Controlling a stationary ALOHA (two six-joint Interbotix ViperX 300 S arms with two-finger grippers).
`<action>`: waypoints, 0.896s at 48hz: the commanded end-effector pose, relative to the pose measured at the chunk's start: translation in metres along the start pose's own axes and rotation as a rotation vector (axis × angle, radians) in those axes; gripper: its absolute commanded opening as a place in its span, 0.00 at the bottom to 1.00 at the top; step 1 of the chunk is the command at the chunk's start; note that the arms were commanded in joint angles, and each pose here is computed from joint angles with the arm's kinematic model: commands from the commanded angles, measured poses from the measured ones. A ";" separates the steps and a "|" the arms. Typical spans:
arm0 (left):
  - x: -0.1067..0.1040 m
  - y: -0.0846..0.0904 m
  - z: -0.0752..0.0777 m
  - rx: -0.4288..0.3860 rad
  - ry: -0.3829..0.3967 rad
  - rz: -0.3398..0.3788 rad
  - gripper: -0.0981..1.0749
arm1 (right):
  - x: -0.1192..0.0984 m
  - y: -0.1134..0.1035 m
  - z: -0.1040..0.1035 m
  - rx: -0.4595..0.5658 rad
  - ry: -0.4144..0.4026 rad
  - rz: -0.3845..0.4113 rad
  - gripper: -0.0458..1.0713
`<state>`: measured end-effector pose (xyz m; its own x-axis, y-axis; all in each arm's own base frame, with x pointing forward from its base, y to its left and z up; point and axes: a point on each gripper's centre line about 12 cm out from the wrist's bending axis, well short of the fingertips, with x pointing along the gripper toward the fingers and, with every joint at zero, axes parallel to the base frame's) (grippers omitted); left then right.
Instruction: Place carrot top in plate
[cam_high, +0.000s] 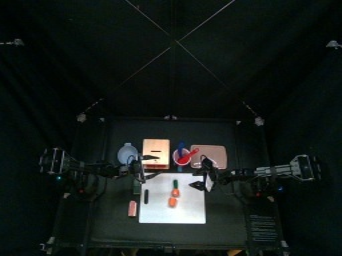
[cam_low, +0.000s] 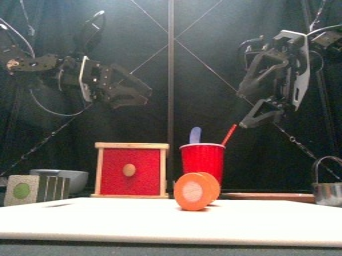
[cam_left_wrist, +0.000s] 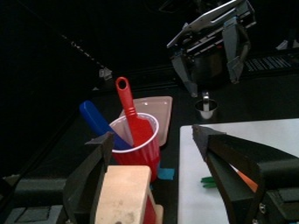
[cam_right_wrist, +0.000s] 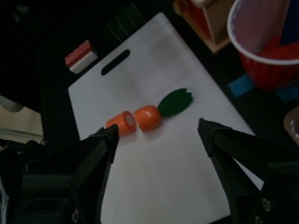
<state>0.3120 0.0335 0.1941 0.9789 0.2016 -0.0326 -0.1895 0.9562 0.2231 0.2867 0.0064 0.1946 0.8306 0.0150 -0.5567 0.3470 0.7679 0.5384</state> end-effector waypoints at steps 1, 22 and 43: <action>0.000 -0.001 0.007 -0.003 -0.026 -0.003 0.96 | 0.002 0.012 0.006 0.021 -0.007 0.025 0.94; -0.003 -0.012 0.008 -0.002 -0.029 -0.037 0.96 | 0.003 0.035 0.014 -0.187 -0.029 0.075 0.94; 0.000 -0.012 0.011 0.001 -0.038 -0.037 0.96 | 0.002 0.034 0.019 -0.132 -0.045 0.058 0.94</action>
<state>0.3089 0.0193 0.1899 0.9862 0.1587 -0.0466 -0.1444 0.9637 0.2247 0.3051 0.0207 0.2078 0.8435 0.0340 -0.5361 0.2422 0.8668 0.4360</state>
